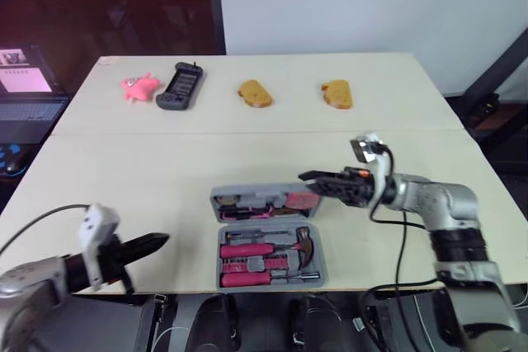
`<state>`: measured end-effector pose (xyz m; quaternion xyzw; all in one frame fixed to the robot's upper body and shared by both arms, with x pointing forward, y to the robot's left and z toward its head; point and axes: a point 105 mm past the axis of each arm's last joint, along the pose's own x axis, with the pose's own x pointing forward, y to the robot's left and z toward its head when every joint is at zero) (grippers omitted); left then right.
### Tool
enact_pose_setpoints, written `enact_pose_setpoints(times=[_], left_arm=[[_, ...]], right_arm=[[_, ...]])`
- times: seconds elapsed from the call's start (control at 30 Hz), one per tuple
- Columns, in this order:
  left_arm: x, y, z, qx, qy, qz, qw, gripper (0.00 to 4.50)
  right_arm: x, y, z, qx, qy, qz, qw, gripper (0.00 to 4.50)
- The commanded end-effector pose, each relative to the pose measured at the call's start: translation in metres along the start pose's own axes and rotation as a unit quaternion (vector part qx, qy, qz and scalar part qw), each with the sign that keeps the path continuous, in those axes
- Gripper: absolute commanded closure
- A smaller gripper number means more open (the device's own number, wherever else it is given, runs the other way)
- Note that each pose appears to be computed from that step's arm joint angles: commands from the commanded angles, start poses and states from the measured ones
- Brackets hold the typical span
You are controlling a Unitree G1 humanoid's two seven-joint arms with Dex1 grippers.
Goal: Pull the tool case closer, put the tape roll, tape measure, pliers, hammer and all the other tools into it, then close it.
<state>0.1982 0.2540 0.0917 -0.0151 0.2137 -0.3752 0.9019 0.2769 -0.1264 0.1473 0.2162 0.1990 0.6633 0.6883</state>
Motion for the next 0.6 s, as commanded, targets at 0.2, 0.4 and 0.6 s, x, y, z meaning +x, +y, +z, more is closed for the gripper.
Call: enact_pose_setpoints(times=[0.2, 0.4, 0.6], left_arm=[[-0.003, 0.016, 0.031, 0.133, 0.004, -0.007, 0.991, 4.50], [0.001, 0.015, 0.038, 0.175, 0.027, -0.032, 0.984, 4.50], [-0.001, 0.032, 0.050, 0.209, 0.021, -0.017, 0.977, 4.50]], right_arm=[[-0.017, 0.049, -0.019, -0.154, 0.129, 0.007, 0.980, 0.09], [-0.061, 0.052, 0.002, -0.287, 0.150, -0.120, 0.938, 0.09], [-0.108, 0.061, 0.015, -0.326, 0.166, -0.208, 0.907, 0.09]])
